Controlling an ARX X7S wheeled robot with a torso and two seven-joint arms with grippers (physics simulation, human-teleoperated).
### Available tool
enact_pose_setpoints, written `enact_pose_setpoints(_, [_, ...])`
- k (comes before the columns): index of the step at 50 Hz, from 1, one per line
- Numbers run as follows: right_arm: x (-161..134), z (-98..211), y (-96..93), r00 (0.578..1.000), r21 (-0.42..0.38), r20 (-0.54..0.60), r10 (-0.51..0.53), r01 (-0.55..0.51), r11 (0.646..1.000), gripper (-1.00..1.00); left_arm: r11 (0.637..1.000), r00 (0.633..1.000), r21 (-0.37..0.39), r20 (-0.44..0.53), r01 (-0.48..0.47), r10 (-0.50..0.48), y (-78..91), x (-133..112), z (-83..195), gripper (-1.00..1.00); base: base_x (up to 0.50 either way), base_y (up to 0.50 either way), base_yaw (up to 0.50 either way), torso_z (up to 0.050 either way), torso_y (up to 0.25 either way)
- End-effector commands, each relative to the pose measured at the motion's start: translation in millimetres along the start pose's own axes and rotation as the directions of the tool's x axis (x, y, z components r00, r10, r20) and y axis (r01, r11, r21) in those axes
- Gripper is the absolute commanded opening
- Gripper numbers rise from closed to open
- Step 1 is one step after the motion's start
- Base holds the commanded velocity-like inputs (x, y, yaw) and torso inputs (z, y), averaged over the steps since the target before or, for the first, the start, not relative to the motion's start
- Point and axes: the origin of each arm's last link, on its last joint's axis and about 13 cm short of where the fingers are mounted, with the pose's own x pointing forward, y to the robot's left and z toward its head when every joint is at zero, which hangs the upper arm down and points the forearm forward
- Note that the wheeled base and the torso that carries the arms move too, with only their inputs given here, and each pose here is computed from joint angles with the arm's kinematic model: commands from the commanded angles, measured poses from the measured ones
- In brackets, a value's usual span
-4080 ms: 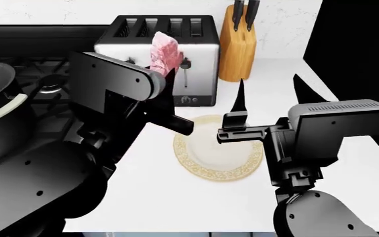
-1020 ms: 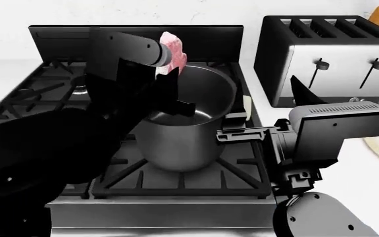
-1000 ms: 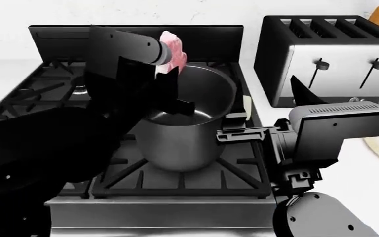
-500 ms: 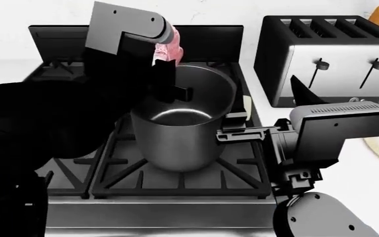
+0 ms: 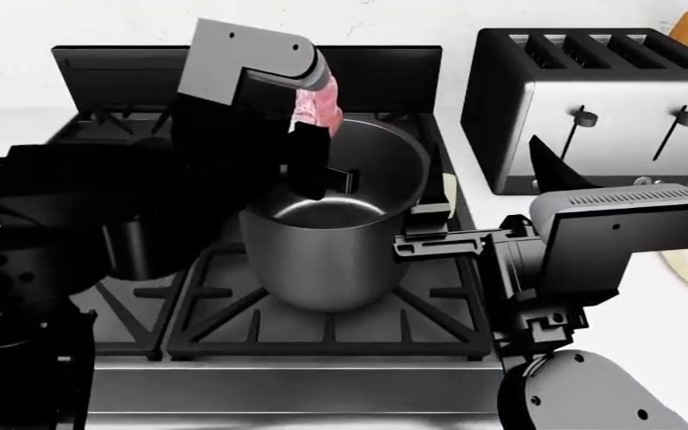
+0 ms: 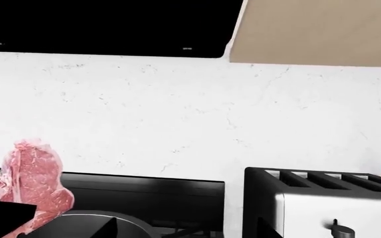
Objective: Frozen meat rests on a plate on the counter. Retrieve the meat and place it in a pot on a burner. Then turn the burner on.
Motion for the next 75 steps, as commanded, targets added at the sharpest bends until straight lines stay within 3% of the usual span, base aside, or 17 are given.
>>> enact_pose_setpoints(1, [0, 0, 0.0, 1.000, 0.001, 0.001, 0.002, -0.002, 1.000, 1.00, 1.000, 1.000, -0.017, -0.025, -0.003, 0.003, 1.5, 3, 0, -1.00, 0.00, 0.00, 0.00, 0.000, 0.000])
enact_pose_setpoints(39, [-1, 0, -0.1, 1.000, 0.004, -0.003, 0.003, -0.003, 1.000, 1.00, 0.999, 0.994, -0.042, -0.110, -0.014, 0.009, 10.5, 14, -14, -1.00, 0.00, 0.00, 0.00, 0.000, 0.000])
enact_pose_setpoints(73, [-2, 2, -1.2, 1.000, 0.005, 0.002, -0.002, 0.002, 1.000, 1.00, 0.999, 0.991, -0.046, -0.131, 0.003, -0.009, 7.6, 21, -26, -1.00, 0.01, 0.00, 0.00, 0.000, 0.000])
enact_pose_setpoints(74, [-2, 2, -1.1, 1.000, 0.005, 0.002, -0.001, 0.001, 1.000, 1.00, 0.999, 0.992, -0.039, -0.128, 0.000, -0.005, 7.4, 21, -26, 1.00, 0.00, 0.00, -0.01, 0.000, 0.000])
enact_pose_setpoints(75, [-2, 3, -1.1, 1.000, 0.005, 0.002, -0.001, 0.001, 1.000, 1.00, 0.999, 0.992, -0.036, -0.125, -0.002, -0.003, 7.0, 21, -25, 1.00, 0.02, 0.00, -0.01, 0.000, 0.000])
